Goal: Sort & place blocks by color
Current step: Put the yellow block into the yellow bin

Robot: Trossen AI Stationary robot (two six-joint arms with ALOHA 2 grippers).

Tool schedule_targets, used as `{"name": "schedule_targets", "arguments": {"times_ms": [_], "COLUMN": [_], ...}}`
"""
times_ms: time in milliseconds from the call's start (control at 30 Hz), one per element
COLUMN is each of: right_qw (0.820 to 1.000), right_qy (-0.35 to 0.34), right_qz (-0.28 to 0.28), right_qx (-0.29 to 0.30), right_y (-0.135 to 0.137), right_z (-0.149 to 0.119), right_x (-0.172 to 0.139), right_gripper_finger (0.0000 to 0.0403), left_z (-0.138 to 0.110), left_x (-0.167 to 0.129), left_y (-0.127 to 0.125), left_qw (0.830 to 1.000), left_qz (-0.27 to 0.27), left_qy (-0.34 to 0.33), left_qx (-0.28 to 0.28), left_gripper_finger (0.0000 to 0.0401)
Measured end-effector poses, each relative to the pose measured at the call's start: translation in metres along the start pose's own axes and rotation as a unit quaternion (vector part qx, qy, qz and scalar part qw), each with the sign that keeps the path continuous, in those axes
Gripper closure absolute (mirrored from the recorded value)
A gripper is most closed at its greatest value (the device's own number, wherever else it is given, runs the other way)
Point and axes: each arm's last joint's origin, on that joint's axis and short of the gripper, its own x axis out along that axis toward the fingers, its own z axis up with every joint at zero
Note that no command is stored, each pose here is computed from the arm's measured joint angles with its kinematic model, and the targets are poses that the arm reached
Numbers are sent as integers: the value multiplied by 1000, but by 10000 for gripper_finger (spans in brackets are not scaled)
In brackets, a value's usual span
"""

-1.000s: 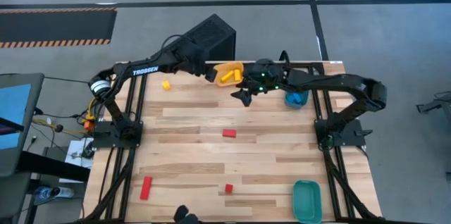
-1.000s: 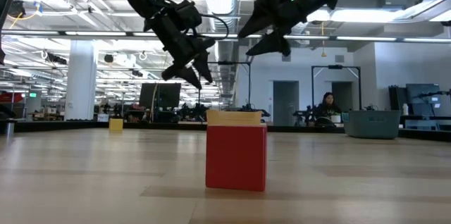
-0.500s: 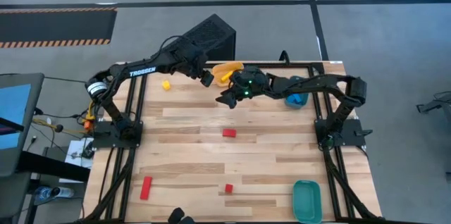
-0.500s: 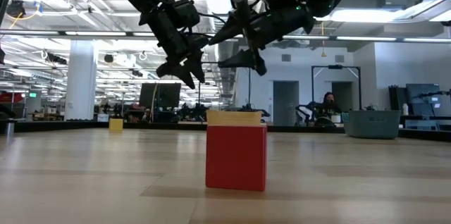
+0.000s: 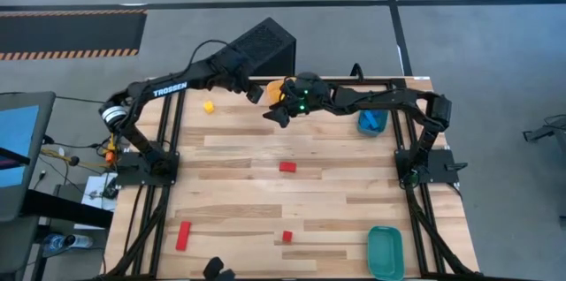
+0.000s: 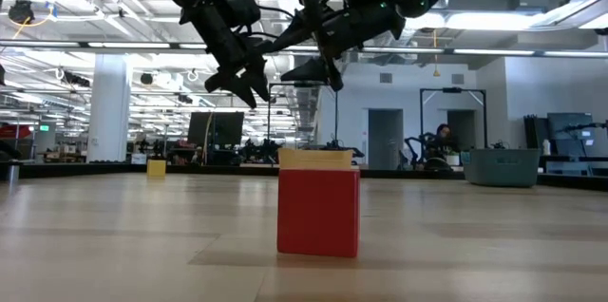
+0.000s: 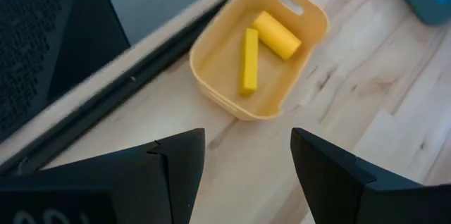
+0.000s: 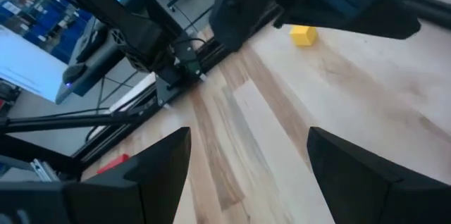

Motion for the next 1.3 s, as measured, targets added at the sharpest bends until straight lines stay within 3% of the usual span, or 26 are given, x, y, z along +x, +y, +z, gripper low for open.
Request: {"name": "schedule_targets", "arguments": {"times_ms": [567, 800, 933, 1067, 1300], "right_qw": [999, 999, 999, 998, 998], "right_qy": [24, 34, 32, 31, 25], "right_qz": [-19, -1, 3, 3, 18], "right_qx": [-11, -27, -38, -46, -56], "right_y": [-7, -5, -4, -4, 0], "right_z": [-3, -4, -4, -3, -3], "right_x": [-2, -2, -2, -2, -1], "right_gripper_finger": [101, 101, 101, 101, 101], "left_z": [2, 7, 2, -23, -84], "left_x": [-5, -35, -56, -58, -32], "left_y": [6, 2, 2, 7, 29], "left_qw": [1000, 999, 998, 996, 978], "left_qz": [-5, 5, 36, 76, 149], "left_qy": [-6, -49, -53, -23, 53], "left_qx": [-19, -19, -23, -44, -139], "left_gripper_finger": [207, 207, 207, 207, 207]}}
